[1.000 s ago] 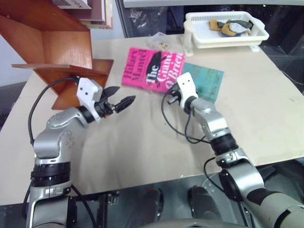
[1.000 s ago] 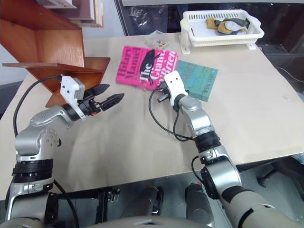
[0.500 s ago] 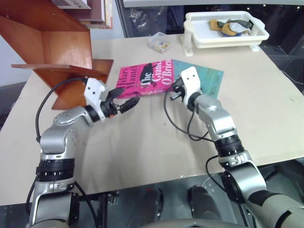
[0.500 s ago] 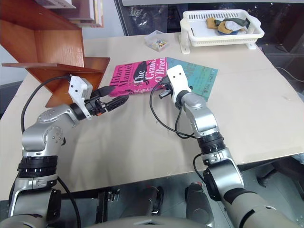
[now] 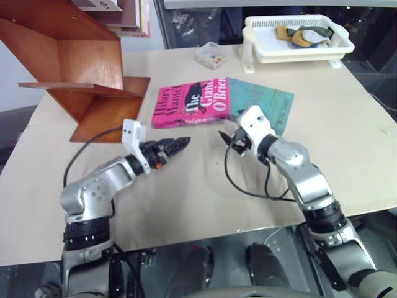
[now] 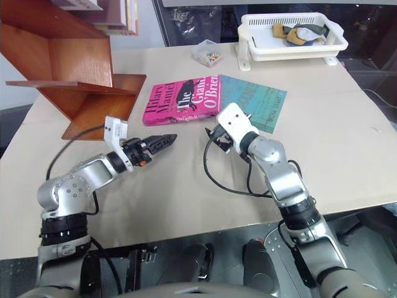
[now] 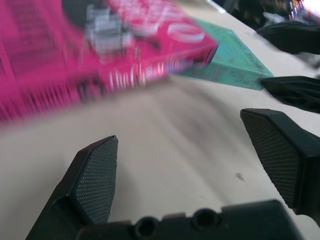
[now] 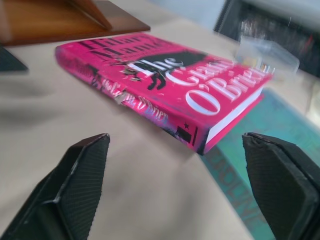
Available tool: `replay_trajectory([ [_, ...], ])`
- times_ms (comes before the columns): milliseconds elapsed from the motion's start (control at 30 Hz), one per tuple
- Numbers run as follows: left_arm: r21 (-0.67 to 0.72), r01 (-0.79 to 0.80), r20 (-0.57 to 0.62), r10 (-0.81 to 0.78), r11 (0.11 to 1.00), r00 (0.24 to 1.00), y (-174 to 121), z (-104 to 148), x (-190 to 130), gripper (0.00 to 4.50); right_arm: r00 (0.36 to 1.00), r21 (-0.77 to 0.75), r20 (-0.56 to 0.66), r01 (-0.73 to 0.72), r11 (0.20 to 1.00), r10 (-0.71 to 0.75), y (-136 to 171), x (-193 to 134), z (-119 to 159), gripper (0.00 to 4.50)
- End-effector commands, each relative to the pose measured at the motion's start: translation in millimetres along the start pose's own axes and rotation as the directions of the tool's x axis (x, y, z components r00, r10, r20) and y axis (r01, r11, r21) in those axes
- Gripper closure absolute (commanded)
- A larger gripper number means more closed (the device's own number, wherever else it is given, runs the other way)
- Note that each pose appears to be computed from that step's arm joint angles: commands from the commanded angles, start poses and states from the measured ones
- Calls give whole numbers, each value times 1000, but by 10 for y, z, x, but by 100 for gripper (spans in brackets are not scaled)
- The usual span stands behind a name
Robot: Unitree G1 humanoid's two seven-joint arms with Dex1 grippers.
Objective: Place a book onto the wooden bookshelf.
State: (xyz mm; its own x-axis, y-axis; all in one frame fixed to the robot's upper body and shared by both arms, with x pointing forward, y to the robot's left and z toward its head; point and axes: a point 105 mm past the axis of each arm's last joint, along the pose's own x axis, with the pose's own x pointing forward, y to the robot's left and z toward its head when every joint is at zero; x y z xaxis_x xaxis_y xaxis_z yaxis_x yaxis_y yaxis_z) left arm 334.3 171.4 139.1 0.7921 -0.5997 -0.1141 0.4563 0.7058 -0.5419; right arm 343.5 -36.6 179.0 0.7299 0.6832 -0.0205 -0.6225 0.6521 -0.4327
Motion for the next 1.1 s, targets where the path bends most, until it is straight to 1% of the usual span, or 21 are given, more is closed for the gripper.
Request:
replay_trajectory([
  [33,-182,-52,102,71,982,992,-65,14,64,0,994,6,88,-68,998,67,74,-307,231,19],
  [133,-344,-77,148,135,936,980,-98,-61,209,0,997,11,65,-28,1000,27,36,-538,219,19],
  [200,-454,-91,157,179,886,971,-103,-120,320,0,998,33,54,-30,999,28,69,-719,237,19],
  [367,-617,-79,164,225,783,960,-88,-154,586,0,999,59,29,-20,998,18,103,-1040,310,19],
  [533,-682,-65,164,239,728,957,-96,-150,877,0,1000,75,0,31,997,-31,53,-1095,317,19],
  [633,-721,-46,163,234,691,959,-157,-164,1133,0,998,70,-10,60,996,-59,26,-1105,323,19],
  [700,-732,-24,176,222,681,959,-197,-137,1250,0,997,64,-8,72,995,-72,15,-1107,336,19],
  [833,-755,30,216,205,655,955,-221,-64,1411,0,995,56,-4,97,994,-97,-7,-1107,355,19],
  [933,-773,45,212,191,632,958,-249,-85,1528,0,994,48,-3,109,993,-109,-13,-1108,363,19],
  [1100,-810,71,227,201,582,953,-229,-85,1613,0,991,38,-1,130,991,-131,-39,-1110,379,19],
])
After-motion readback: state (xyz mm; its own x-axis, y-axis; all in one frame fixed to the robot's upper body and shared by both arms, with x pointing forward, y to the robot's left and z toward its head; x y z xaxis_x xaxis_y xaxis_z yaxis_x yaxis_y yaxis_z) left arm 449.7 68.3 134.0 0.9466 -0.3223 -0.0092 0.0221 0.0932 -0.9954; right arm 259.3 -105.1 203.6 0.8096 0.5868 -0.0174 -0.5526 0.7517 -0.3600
